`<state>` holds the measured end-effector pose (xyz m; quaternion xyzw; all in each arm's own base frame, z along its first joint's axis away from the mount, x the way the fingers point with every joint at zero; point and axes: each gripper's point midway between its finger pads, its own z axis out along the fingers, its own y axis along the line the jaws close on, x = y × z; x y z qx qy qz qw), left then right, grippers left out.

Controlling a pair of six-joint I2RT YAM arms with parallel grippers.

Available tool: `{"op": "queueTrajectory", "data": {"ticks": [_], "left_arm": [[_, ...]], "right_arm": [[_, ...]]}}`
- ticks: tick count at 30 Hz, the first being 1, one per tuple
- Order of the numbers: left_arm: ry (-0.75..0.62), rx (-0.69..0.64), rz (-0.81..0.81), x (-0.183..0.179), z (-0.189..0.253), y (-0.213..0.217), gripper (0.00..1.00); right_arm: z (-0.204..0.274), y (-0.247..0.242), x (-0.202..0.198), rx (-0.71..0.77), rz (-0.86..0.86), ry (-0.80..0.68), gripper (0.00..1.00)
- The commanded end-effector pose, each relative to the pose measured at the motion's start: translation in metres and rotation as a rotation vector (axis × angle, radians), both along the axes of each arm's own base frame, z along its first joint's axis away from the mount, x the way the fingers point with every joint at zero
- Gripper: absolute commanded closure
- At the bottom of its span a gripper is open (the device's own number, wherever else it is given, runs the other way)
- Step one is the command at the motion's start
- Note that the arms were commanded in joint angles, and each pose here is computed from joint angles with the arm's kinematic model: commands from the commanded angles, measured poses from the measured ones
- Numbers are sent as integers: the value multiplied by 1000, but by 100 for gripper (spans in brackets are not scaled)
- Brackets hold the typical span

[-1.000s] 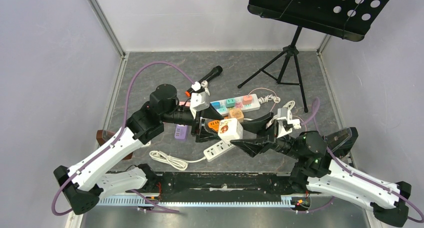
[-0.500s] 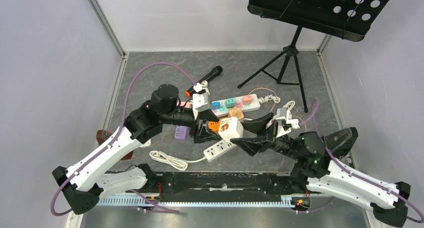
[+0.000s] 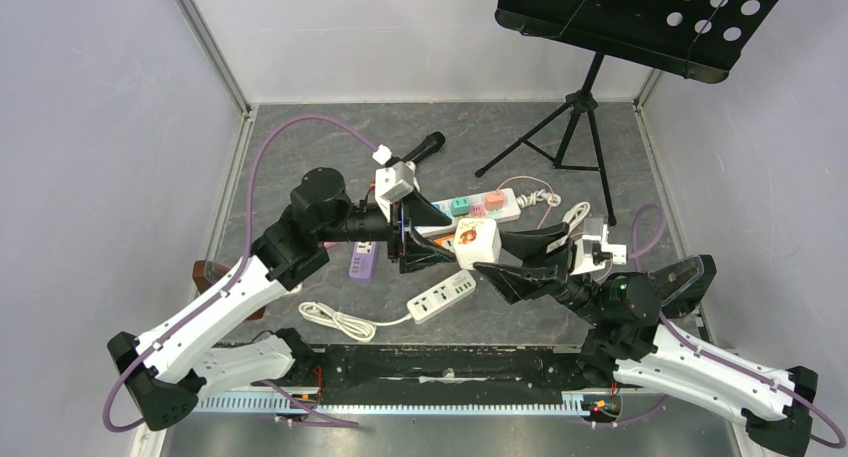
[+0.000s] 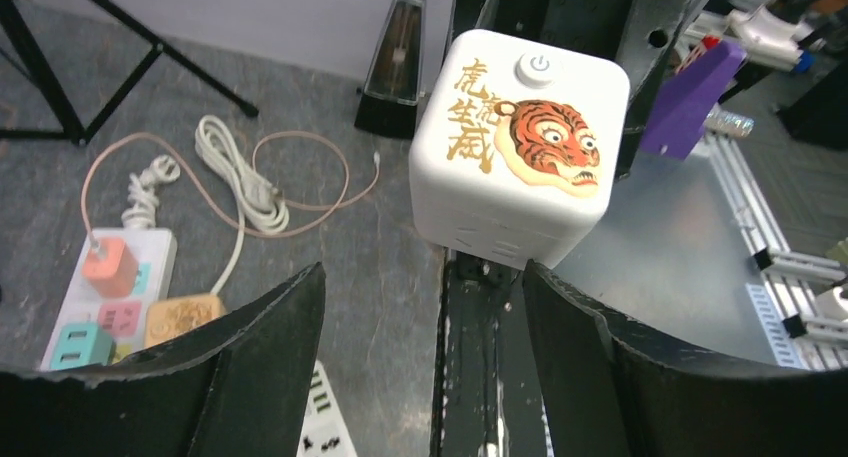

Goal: Insert the plug
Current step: Insert the plug into the socket.

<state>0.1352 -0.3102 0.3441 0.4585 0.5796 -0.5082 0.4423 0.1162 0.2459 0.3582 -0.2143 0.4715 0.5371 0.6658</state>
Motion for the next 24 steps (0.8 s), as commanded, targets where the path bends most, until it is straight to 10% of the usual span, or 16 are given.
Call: {"op": "queueTrajectory", "data": {"ticks": [1,24], "left_arm": [[12,-217,-49,-14,53,-5,22],[83,-286,-63,-10,70,-19,22]], "right_arm": [[47,-21,-1,201,-38,-58,100],[76,-21,-5,288,-14,-108,100]]}}
